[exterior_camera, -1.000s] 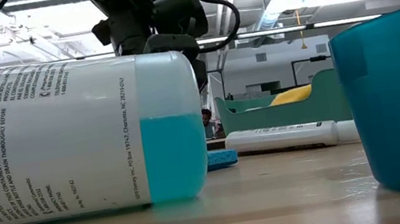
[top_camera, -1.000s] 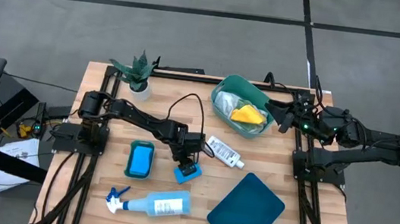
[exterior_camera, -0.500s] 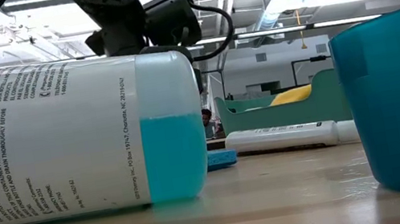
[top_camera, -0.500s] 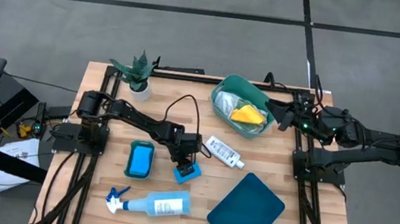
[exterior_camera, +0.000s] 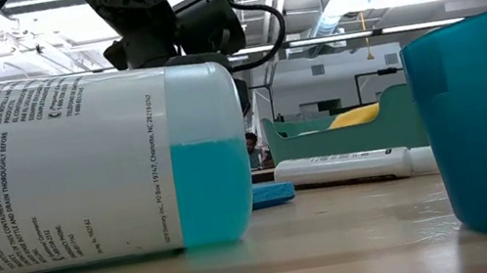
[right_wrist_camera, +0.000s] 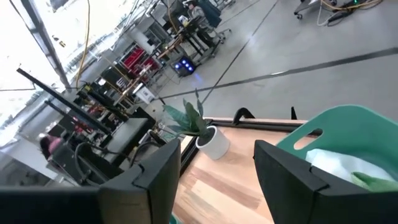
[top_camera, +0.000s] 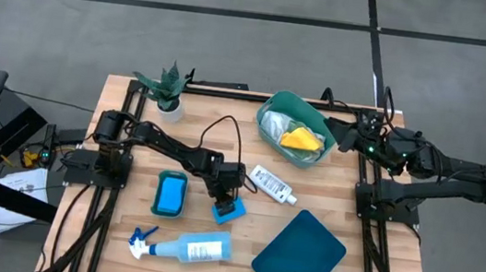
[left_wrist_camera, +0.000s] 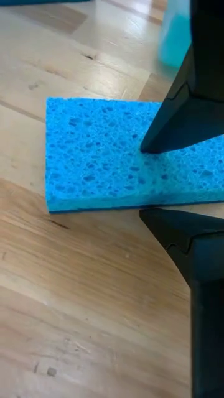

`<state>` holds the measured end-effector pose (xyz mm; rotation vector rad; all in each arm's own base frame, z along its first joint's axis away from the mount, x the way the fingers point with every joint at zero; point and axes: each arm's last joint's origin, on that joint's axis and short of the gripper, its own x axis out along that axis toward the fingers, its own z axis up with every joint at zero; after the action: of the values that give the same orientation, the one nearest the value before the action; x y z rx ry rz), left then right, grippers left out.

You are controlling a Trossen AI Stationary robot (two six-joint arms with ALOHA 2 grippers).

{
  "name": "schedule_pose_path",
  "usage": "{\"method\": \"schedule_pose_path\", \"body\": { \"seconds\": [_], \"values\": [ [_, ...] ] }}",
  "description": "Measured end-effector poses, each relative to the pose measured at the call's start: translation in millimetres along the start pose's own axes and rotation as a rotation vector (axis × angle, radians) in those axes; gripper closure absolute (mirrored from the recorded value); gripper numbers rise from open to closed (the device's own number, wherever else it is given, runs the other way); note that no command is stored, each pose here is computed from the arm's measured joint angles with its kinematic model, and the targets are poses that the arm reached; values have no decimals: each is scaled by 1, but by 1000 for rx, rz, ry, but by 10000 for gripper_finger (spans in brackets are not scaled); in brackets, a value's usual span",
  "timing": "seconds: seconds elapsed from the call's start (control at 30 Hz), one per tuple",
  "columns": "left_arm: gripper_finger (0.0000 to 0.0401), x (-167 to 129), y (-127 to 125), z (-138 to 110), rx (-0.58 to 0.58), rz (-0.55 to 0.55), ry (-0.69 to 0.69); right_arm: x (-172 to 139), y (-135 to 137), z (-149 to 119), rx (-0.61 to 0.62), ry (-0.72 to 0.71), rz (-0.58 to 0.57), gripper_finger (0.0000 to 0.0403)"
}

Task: Pick & Place Kitchen Items
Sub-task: Put the blue sponge into the small green bin

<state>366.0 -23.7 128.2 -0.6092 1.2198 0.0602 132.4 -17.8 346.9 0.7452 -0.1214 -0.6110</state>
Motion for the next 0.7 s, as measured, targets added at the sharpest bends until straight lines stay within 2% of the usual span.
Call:
{"method": "schedule_pose_path", "body": {
  "seconds": [0.17,0.4,0.53,0.7],
  "values": [
    [242,1,-2,-1,56,3,3,0,-1,1,33,-6,-5,207],
    [247,2,-3,-3,67,8,6,1,-1,1,51,-5,-5,207],
    [281,2,-3,-3,80,10,7,1,-1,1,51,-5,-5,207],
    [355,2,-2,-3,91,28,0,1,-1,1,59,-5,-5,207]
  ]
}}
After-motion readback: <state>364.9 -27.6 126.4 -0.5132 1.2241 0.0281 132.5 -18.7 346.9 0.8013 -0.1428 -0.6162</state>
